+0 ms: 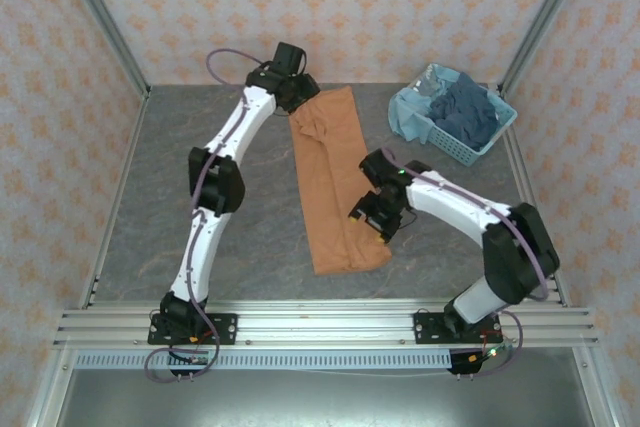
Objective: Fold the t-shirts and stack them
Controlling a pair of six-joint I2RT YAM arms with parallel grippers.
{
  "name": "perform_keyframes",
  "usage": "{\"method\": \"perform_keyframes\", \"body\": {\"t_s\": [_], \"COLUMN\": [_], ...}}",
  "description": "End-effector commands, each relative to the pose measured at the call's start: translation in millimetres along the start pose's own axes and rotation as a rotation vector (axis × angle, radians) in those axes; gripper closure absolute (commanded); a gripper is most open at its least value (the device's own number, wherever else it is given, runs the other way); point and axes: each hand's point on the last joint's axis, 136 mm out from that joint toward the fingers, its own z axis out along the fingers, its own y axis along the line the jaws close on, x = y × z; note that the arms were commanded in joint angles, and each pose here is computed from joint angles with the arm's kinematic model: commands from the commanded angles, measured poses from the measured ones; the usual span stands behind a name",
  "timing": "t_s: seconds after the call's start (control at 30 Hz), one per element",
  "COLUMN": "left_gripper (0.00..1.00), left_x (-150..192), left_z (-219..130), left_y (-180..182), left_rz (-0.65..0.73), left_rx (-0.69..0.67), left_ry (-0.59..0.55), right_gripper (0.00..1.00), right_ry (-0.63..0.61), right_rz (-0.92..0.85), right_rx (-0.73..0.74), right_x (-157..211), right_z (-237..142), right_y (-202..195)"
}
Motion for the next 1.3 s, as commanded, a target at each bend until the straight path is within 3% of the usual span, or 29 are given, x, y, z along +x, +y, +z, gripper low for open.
{"method": "perform_keyframes", "body": {"t_s": [0.0, 0.13, 0.3, 0.47, 0.6, 0.87, 0.97, 1.17, 1.27], "left_gripper": [0.47, 0.53, 0.52, 0.48, 0.46, 0.49, 0.61, 0.97, 1.00], "left_x": [52, 142, 291, 372, 396, 407, 409, 400, 401], "left_z": [-45, -80, -123, -135, -126, -113, -106, -102, -110], "left_y": [22, 65, 132, 148, 144, 154, 162, 176, 191], "left_rz": [0.073, 0.080, 0.058, 0.008, 0.016, 0.020, 0.027, 0.073, 0.069], "left_rx": [-0.055, -0.096, -0.196, -0.205, -0.233, -0.295, -0.330, -0.404, -0.433], "left_ry": [0.156, 0.396, 0.723, 0.792, 0.793, 0.765, 0.764, 0.710, 0.707], "right_gripper": [0.37, 0.42, 0.44, 0.43, 0.43, 0.43, 0.43, 0.43, 0.43], "right_ry": [-0.081, -0.129, -0.085, -0.018, 0.006, 0.033, 0.038, 0.071, 0.106], "right_rz": [-0.073, -0.191, -0.321, -0.348, -0.341, -0.354, -0.347, -0.337, -0.374], "right_rx": [0.028, 0.007, 0.049, 0.070, 0.078, 0.087, 0.080, 0.094, 0.118], "right_x": [-15, -33, -35, -27, -22, -14, -10, -1, 11], "right_z": [-32, -45, -33, -11, -1, 0, -2, 0, 4], "right_y": [-20, -29, -44, -56, -66, -75, -77, -85, -84]}}
